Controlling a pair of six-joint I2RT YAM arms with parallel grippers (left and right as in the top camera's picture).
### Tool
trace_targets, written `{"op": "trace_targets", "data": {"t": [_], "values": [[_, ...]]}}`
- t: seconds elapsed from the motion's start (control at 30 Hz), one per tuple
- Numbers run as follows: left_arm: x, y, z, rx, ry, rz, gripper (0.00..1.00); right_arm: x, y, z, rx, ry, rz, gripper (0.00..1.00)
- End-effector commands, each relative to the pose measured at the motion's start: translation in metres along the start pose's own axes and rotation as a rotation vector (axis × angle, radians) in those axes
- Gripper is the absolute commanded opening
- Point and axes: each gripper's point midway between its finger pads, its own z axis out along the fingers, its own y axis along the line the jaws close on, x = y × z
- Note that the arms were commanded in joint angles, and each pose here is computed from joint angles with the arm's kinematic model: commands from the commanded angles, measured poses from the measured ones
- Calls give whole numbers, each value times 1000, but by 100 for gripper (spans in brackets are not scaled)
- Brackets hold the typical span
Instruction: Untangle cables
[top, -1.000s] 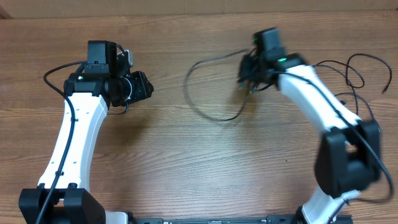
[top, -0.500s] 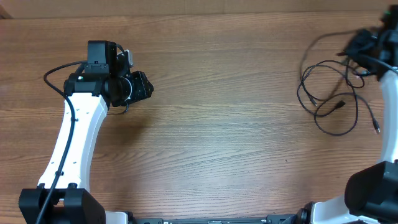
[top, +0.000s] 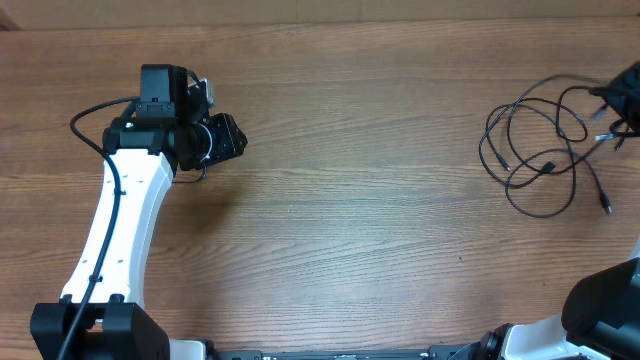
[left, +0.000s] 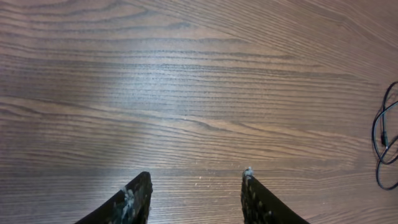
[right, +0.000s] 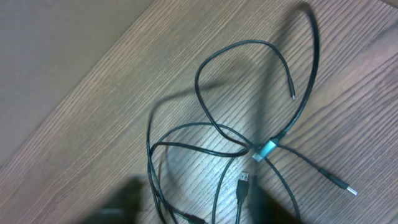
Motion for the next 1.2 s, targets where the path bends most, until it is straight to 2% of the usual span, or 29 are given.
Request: {"op": "trace_targets", "data": {"t": [0.0, 0.33, 0.57, 0.7, 0.8, 0.9, 1.0, 1.17], "values": [[-5, -7, -9, 12, -34, 14, 49, -6, 1, -4, 0, -16, -8, 92], [-14, -10, -9, 22, -71, 51, 55, 28, 34, -8, -177, 136, -52, 96], [-27, -32, -8, 59, -140, 212, 59, 93, 103, -27, -399, 302, -331, 100], [-25, -37, -5, 14, -151, 292, 67, 138, 144, -42, -479, 359, -552, 100], [-13, -22, -1, -114, -111, 299, 78, 167, 164, -48, -460, 368, -690, 100], [13, -2, -2, -232, -11, 299, 100, 191, 176, -53, -393, 359, -802, 100], [39, 16, -7, -298, 99, 254, 100, 211, 182, -61, -384, 389, -840, 100], [77, 40, -21, -375, 250, 93, 100, 231, 169, -67, -317, 492, -743, 100]]}}
